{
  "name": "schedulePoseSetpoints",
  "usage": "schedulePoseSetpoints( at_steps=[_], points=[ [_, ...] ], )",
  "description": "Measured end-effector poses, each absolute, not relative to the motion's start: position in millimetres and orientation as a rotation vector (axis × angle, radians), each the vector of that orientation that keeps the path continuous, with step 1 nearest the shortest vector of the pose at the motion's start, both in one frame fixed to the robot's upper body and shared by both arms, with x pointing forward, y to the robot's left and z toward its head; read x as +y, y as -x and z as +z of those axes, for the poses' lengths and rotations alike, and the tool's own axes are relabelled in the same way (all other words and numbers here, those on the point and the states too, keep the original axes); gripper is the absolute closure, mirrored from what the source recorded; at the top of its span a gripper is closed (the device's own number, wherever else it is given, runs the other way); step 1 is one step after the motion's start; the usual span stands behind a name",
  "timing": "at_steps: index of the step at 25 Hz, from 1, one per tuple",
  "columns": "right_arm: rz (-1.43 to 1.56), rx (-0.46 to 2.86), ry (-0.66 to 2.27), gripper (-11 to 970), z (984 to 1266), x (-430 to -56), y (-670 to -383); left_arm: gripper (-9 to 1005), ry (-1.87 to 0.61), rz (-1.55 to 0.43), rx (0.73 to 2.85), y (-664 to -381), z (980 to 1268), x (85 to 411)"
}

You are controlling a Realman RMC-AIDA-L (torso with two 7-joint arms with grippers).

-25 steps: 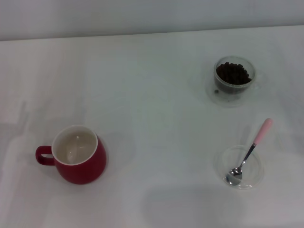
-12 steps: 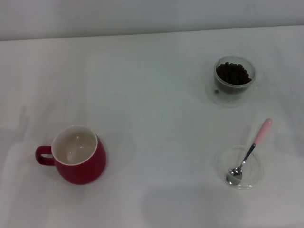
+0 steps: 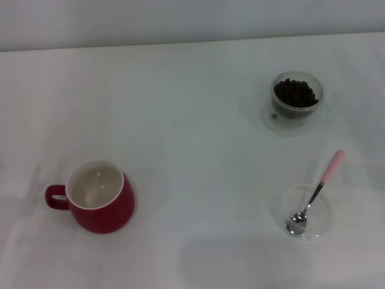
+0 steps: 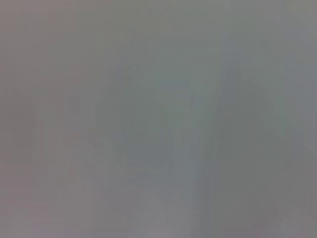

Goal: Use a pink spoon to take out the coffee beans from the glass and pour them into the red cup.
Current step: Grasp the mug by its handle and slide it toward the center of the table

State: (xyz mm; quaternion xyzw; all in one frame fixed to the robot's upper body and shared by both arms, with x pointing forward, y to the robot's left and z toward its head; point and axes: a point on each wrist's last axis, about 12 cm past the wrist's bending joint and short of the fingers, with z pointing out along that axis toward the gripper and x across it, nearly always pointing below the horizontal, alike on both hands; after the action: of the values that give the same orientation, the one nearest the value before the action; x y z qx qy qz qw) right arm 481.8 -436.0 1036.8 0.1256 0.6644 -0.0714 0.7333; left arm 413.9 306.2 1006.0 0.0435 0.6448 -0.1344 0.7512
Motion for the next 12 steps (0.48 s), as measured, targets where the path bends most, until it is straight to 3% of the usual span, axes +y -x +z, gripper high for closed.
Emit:
schedulePoseSetpoints(
  at_steps=[12],
  points=[
    [-0.204,1.439,-0.297,107,1043,-448,-481,239,-0.163,-0.369,1.536,-381,988,297]
  ],
)
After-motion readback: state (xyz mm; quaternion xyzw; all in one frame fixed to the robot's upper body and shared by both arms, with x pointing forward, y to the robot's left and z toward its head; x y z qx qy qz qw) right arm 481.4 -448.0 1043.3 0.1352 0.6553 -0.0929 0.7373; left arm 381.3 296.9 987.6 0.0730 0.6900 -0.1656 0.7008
